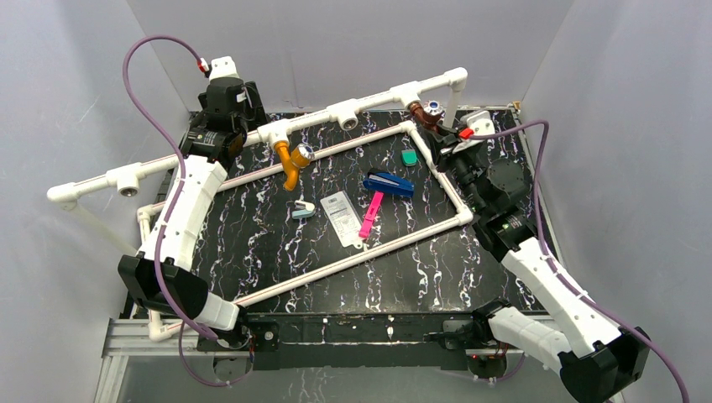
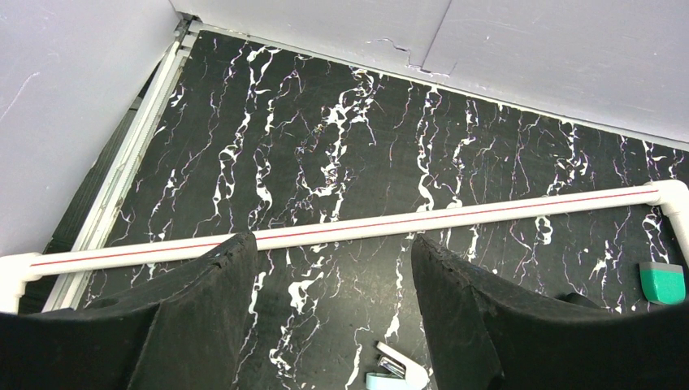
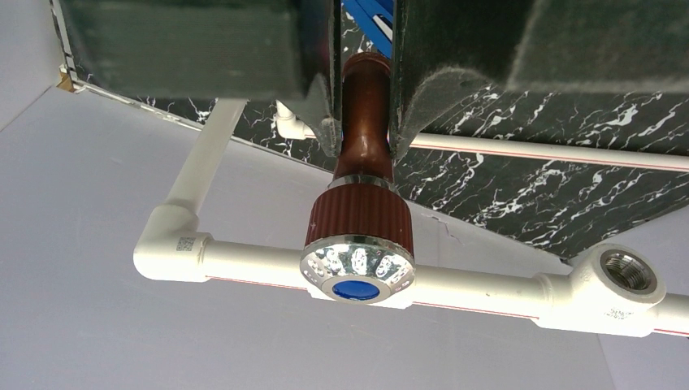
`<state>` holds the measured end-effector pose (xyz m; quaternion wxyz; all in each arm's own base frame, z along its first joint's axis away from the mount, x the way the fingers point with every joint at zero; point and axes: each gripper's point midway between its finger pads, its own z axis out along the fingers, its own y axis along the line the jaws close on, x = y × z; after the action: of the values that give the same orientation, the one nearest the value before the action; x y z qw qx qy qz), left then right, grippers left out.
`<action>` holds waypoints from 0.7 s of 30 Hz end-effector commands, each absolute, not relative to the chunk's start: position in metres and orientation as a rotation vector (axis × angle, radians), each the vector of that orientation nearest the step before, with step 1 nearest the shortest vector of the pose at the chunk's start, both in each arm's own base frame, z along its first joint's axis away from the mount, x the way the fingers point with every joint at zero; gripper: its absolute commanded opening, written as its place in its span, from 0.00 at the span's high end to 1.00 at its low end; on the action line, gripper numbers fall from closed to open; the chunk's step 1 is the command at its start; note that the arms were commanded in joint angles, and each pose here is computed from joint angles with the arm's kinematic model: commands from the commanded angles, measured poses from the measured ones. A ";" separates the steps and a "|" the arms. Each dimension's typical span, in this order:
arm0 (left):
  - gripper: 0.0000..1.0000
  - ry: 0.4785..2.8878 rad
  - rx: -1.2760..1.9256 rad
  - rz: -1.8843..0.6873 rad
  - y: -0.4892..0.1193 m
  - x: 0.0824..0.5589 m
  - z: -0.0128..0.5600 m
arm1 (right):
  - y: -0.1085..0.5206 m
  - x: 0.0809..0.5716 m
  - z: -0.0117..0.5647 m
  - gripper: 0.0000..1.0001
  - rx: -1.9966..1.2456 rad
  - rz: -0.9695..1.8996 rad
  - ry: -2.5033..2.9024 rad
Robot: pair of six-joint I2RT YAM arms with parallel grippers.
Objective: Install the water faucets
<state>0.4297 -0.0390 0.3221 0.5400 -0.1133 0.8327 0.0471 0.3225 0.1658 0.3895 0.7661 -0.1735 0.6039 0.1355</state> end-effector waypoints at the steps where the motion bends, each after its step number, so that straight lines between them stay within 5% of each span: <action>1: 0.32 2.165 -0.225 0.175 -0.040 0.401 0.273 | 0.170 0.321 0.403 0.99 -0.415 0.278 1.192; 21: 0.32 2.195 -0.221 0.178 -0.040 0.398 0.270 | 0.188 0.322 0.384 0.99 -0.662 0.146 1.069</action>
<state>0.4292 -0.0387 0.3221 0.5407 -0.1139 0.8322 0.0468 0.3227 0.1687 0.3804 0.8046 -0.2575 0.5307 0.0682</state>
